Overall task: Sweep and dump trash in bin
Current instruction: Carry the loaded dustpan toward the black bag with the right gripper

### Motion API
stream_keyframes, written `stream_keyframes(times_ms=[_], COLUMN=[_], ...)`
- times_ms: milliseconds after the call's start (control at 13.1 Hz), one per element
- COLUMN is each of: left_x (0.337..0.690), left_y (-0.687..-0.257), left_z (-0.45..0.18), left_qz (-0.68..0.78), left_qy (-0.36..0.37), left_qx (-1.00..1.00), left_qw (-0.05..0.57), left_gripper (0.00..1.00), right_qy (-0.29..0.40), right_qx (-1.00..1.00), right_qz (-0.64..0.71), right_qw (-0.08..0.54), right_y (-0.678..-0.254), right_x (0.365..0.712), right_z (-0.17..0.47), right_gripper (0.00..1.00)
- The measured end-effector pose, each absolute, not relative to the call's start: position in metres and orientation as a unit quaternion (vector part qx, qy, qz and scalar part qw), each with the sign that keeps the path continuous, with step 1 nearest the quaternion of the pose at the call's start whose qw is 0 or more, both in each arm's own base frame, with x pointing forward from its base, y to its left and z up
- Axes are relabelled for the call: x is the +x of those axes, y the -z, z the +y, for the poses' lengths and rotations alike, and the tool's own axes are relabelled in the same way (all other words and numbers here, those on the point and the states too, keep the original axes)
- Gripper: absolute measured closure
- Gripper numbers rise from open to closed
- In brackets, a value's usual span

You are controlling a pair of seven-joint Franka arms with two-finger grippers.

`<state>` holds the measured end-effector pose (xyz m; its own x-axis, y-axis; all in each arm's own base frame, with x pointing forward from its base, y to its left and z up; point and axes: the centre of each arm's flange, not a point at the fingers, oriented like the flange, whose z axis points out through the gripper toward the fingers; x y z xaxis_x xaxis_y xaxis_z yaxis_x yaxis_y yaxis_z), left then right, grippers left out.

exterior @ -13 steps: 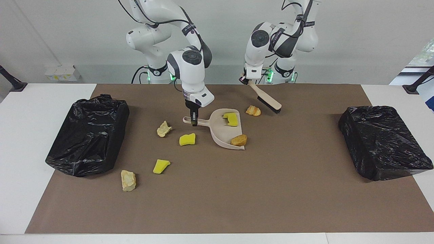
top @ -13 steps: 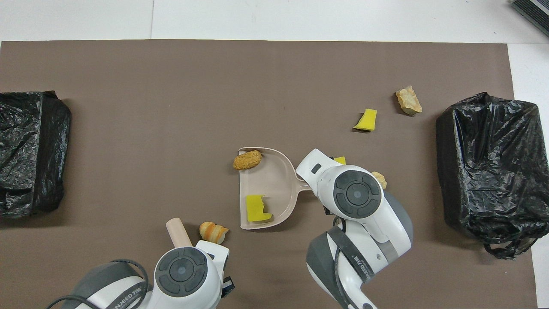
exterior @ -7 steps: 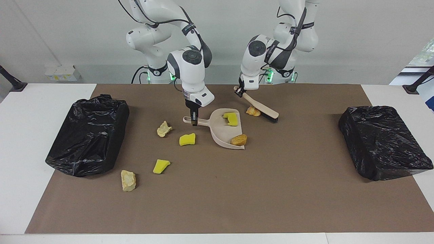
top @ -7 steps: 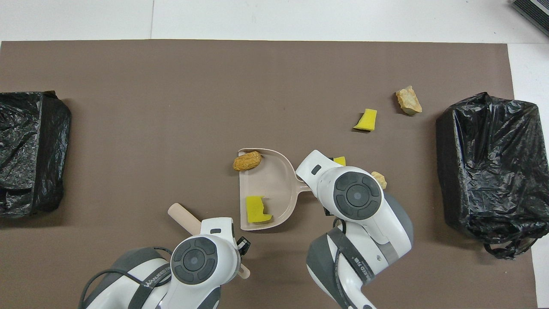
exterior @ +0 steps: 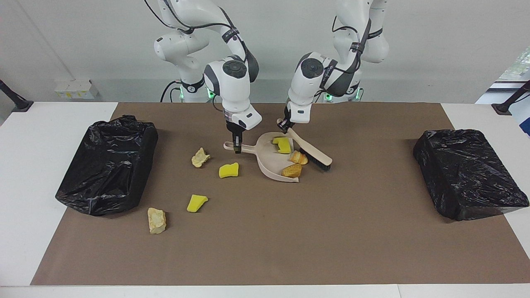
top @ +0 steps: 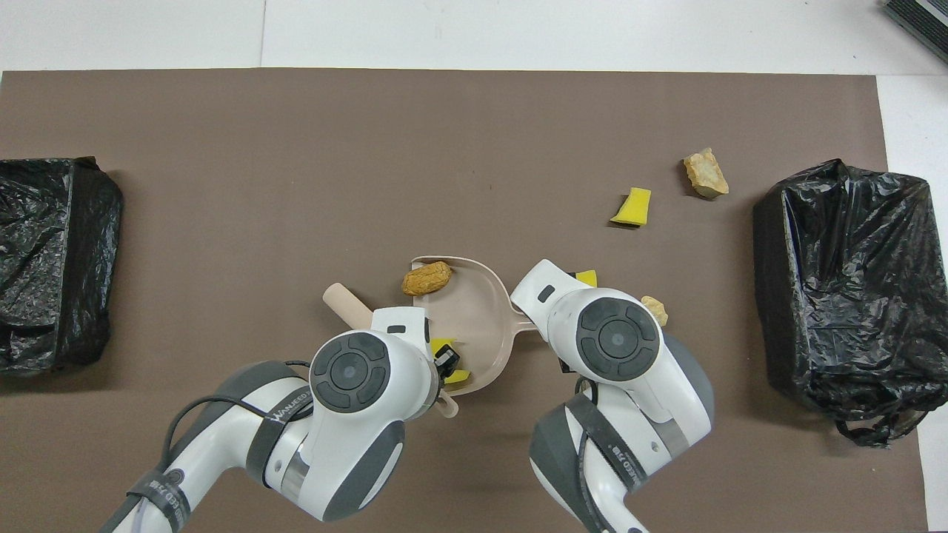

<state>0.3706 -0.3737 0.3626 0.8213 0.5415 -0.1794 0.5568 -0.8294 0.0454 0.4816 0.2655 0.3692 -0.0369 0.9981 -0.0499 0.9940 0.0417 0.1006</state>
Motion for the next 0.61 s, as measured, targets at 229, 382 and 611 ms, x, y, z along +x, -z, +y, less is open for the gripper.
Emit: stream_keyframes(times_ms=[229, 382, 611], left_x=[0.342, 0.333, 0.332], left_y=[-0.37, -0.374, -0.376], left_z=[-0.408, -0.418, -0.411], left_qz=[0.197, 0.166, 0.109], left_qy=[0.067, 0.064, 0.076], left_qx=[0.976, 0.981, 0.99], left_qw=[0.066, 0.07, 0.056], left_gripper=[0.72, 0.72, 0.72], right_qy=[-0.019, -0.018, -0.016], right_qx=[0.692, 0.692, 0.693], right_qz=[0.72, 0.72, 0.719], right_qw=[0.053, 0.053, 0.052], right_y=[-0.369, -0.368, -0.367], right_x=[0.481, 0.481, 0.481], right_z=[0.265, 0.265, 0.264], right_gripper=[0.68, 0.68, 0.68])
